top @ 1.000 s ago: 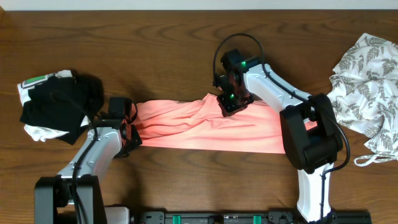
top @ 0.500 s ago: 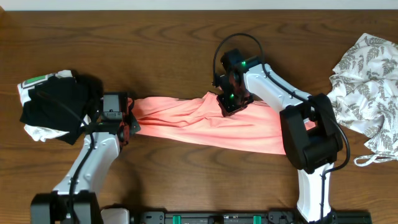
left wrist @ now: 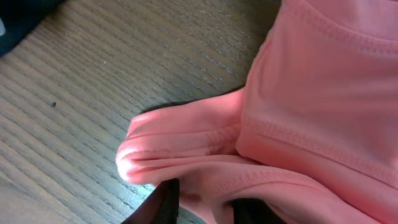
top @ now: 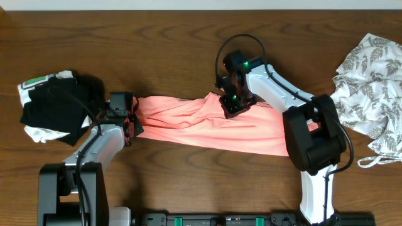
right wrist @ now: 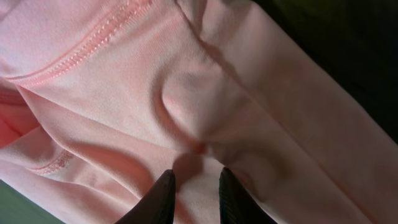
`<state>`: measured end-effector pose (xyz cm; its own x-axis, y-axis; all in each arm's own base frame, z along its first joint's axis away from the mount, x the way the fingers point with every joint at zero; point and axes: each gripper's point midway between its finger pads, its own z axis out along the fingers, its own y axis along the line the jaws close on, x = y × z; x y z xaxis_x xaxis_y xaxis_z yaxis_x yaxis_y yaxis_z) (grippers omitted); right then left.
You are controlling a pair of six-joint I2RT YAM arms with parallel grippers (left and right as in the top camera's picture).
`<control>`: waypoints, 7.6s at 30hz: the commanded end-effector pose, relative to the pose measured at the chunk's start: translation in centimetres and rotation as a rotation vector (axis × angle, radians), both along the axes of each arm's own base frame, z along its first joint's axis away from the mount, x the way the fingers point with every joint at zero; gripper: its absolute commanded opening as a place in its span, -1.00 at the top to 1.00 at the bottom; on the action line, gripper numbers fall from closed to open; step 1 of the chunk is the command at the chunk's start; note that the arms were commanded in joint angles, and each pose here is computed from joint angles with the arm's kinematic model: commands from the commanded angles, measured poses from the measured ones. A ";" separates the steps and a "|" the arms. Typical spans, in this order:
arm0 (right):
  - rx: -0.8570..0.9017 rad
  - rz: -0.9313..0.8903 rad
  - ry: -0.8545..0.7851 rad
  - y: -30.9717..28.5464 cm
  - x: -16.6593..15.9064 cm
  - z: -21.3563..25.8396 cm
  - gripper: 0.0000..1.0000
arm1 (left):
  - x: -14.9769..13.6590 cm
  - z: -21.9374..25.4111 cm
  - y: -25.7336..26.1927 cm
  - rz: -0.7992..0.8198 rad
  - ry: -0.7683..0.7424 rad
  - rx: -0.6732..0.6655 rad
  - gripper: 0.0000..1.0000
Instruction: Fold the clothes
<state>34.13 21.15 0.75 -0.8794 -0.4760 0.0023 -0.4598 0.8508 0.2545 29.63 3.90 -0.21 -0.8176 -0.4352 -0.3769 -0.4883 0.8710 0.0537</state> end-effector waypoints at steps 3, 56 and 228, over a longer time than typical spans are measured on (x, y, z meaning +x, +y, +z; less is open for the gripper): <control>0.000 -0.006 0.002 -0.5 0.3 0.0 0.54 | 0.0 0.5 0.0 0.004 -0.004 0.000 0.33; -0.002 -0.006 0.007 -0.5 0.2 0.0 0.53 | 1.7 -3.5 -1.1 0.054 -0.017 -0.197 0.32; 0.317 0.881 -0.684 23.2 -1.5 10.4 -0.98 | -10.1 9.1 8.9 0.483 -0.132 -0.154 -0.22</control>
